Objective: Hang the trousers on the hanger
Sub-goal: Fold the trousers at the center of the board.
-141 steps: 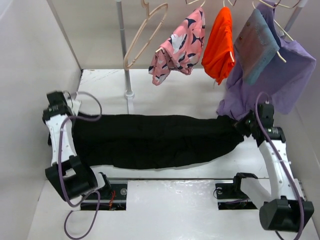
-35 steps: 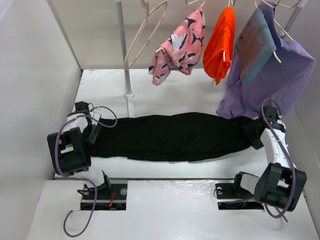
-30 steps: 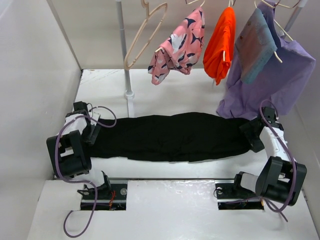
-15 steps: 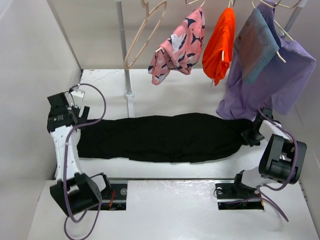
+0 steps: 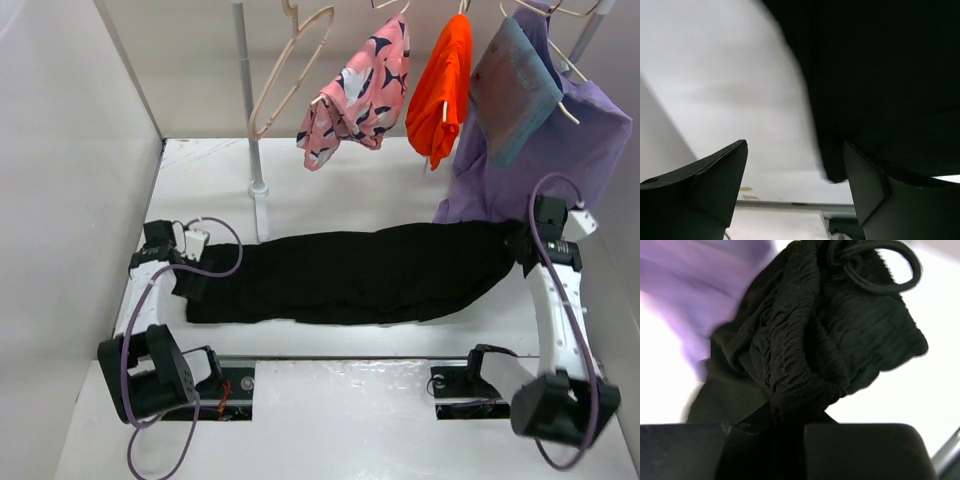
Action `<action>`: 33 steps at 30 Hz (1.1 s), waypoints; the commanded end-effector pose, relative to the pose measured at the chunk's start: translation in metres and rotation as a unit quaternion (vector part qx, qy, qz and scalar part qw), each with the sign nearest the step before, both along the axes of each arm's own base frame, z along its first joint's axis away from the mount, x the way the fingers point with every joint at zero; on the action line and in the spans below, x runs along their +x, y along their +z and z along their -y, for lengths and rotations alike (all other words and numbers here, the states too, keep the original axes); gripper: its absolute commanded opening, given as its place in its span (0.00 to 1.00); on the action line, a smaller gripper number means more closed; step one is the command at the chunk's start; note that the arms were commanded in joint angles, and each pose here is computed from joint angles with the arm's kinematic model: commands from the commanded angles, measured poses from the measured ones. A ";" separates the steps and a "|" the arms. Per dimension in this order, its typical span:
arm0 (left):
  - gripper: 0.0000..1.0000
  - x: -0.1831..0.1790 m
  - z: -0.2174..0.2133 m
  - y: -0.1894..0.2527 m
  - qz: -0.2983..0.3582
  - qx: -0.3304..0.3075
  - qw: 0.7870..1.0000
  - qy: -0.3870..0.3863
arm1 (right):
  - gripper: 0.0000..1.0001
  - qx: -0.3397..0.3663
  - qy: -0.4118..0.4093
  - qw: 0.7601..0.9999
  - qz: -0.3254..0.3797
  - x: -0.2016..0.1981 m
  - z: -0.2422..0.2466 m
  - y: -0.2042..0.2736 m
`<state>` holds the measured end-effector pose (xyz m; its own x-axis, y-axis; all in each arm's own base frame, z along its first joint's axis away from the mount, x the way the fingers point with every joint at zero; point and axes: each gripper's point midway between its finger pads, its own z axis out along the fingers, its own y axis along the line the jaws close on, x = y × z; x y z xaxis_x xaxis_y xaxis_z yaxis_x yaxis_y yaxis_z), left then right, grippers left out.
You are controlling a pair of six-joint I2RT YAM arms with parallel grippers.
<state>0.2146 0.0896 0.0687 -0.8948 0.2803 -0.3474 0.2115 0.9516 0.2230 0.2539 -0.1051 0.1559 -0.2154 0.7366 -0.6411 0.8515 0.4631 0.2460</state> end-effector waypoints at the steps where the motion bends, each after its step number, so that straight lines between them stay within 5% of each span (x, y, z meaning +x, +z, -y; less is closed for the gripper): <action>1: 0.75 -0.014 -0.004 -0.012 -0.036 0.028 0.999 0.010 | 0.00 -0.137 -0.028 0.989 0.039 -0.015 0.005 0.071; 7: 0.79 -0.010 0.038 -0.021 -0.057 -0.038 0.997 -0.024 | 0.00 -0.214 -0.021 0.975 0.053 -0.019 -0.016 0.105; 11: 0.80 0.001 0.068 -0.009 -0.057 -0.064 0.994 -0.073 | 0.00 -0.257 0.046 0.961 0.087 -0.005 -0.066 0.140; 15: 0.79 0.003 0.076 -0.013 -0.060 -0.046 0.992 -0.100 | 0.00 -0.231 0.171 0.949 0.127 -0.001 -0.165 0.155; 18: 0.59 0.008 0.039 -0.035 -0.068 0.060 0.995 -0.052 | 0.00 -0.238 0.233 0.931 0.150 0.009 -0.236 0.157; 19: 0.46 0.007 0.035 -0.042 -0.075 0.072 0.994 -0.043 | 0.00 -0.212 0.269 0.922 0.178 0.001 -0.273 0.171; 22: 0.38 0.003 0.037 -0.060 -0.105 0.058 0.992 -0.030 | 0.00 -0.206 0.314 0.907 0.193 0.003 -0.352 0.175; 33: 0.41 0.013 0.042 -0.036 -0.061 0.043 0.997 -0.015 | 0.00 -0.150 0.492 0.848 0.130 -0.017 -0.537 0.080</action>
<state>0.2237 0.0452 0.0226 -0.9140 0.3667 -0.1739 0.3185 0.9136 0.2527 0.2414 0.3996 0.2291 -0.4158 0.0358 -0.9087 0.0567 0.9983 0.0133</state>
